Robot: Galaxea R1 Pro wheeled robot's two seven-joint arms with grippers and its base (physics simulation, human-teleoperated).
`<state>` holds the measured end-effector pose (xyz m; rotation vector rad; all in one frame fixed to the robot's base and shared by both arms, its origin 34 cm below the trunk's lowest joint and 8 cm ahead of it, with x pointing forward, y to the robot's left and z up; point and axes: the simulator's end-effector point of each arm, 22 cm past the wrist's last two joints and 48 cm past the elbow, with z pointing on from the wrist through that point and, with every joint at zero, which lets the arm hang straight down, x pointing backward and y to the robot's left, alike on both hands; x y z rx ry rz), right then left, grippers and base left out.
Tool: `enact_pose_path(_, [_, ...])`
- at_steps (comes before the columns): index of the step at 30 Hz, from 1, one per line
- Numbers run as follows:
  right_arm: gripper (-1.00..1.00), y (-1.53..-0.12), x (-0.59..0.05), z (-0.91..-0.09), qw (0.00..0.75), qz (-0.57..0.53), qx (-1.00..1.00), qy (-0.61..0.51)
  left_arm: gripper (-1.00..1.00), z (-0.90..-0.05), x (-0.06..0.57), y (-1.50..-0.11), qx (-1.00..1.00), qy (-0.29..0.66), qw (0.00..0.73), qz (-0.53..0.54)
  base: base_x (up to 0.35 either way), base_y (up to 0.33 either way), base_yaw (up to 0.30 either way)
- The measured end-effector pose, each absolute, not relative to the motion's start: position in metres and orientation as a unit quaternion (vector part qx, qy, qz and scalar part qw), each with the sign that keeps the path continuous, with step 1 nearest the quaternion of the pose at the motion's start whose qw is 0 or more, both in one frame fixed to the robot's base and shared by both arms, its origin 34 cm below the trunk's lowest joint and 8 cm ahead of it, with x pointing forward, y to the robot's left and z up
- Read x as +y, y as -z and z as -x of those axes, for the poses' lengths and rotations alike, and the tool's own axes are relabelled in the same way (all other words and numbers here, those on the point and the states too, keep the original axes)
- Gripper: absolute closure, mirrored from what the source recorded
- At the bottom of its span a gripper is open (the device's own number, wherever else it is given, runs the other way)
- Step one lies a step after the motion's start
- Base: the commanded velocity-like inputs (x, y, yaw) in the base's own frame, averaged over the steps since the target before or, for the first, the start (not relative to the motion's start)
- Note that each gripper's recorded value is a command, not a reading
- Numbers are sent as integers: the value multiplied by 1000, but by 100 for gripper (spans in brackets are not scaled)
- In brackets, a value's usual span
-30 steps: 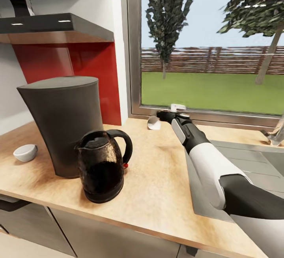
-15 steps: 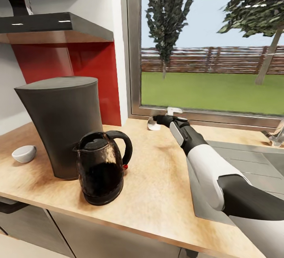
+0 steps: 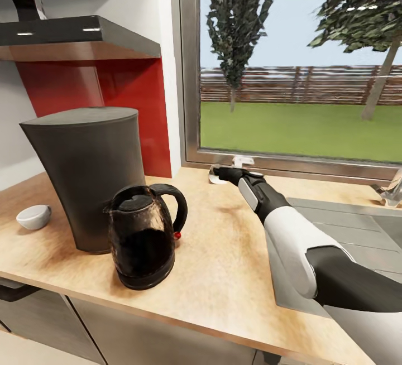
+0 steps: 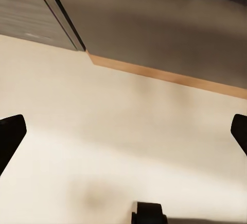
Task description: Set up a coffee station on the kitchen countertop: keep the coffee maker on the countertop, move the bottle of coffee from the kitchen shelf to the counter next to the coffee maker, place a paper coffee filter on top of the coffee maker, put the saucer next to the coffee maker with the coffee cup on the saucer, and place the electric kettle next to the coffee maker.
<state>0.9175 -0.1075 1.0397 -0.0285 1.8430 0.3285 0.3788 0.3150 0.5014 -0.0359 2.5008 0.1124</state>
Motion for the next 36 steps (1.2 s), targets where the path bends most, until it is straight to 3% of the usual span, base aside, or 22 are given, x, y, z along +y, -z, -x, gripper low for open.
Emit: enact_pose_path(36, [-100, -1026, -106, -916, 592, 14, 793, -145, -100, -379, 316, -490, 948, -43, 314, 14, 0, 0, 0])
